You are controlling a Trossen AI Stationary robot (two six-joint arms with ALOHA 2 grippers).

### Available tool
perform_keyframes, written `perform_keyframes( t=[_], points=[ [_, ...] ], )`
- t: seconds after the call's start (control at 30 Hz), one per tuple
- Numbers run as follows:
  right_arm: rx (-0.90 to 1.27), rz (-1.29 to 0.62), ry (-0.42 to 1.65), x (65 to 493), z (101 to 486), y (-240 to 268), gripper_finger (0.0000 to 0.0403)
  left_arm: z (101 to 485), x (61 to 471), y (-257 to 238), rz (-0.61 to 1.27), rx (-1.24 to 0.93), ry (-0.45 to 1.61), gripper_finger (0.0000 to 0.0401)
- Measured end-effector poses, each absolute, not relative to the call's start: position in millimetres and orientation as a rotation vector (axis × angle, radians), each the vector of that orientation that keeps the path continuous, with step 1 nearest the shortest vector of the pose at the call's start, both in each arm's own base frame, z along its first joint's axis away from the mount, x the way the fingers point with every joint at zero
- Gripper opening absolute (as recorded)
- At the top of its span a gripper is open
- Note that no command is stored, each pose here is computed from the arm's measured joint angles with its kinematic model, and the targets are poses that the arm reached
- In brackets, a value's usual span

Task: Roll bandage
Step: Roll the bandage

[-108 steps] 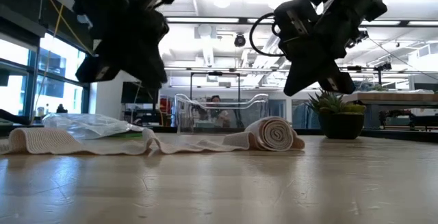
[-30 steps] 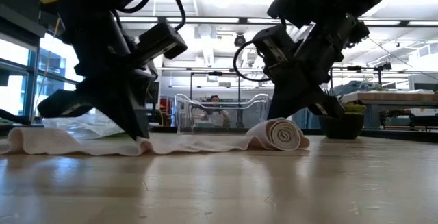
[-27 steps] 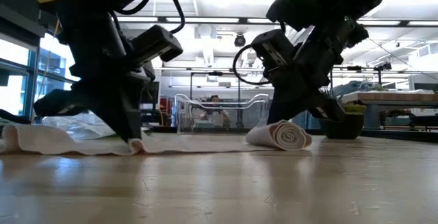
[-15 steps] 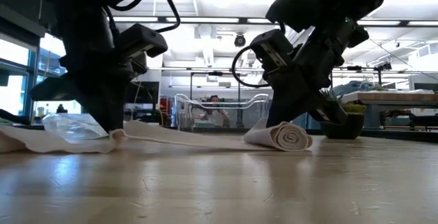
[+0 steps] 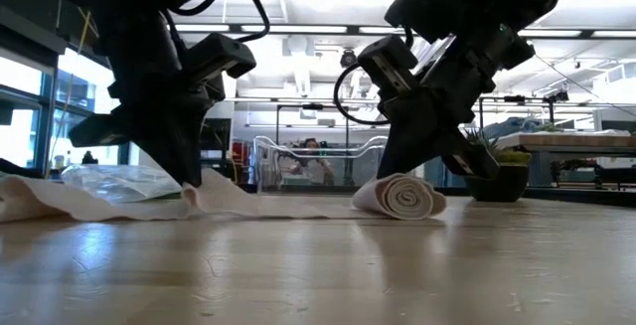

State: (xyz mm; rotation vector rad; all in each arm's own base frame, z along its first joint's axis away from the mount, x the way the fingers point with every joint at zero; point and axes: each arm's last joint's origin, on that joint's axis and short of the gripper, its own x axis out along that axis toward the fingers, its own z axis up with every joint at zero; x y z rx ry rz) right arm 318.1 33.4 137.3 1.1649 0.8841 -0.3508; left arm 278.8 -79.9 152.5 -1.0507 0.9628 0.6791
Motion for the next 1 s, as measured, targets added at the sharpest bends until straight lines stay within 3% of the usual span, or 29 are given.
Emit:
perform_keyframes(
  t=[0.5, 0.73, 1.0],
  points=[
    [1.155, -0.251, 0.809, 321, 154, 34, 0.0, 152, 279, -80, 0.684, -1.047, 0.955, 0.0],
    [1.077, -0.421, 0.914, 297, 162, 26, 0.0, 153, 279, -80, 0.685, -1.046, 0.952, 0.0],
    [1.062, -0.552, 1.066, 275, 137, 22, 0.0, 152, 279, -80, 0.679, -1.039, 0.954, 0.0]
  ],
)
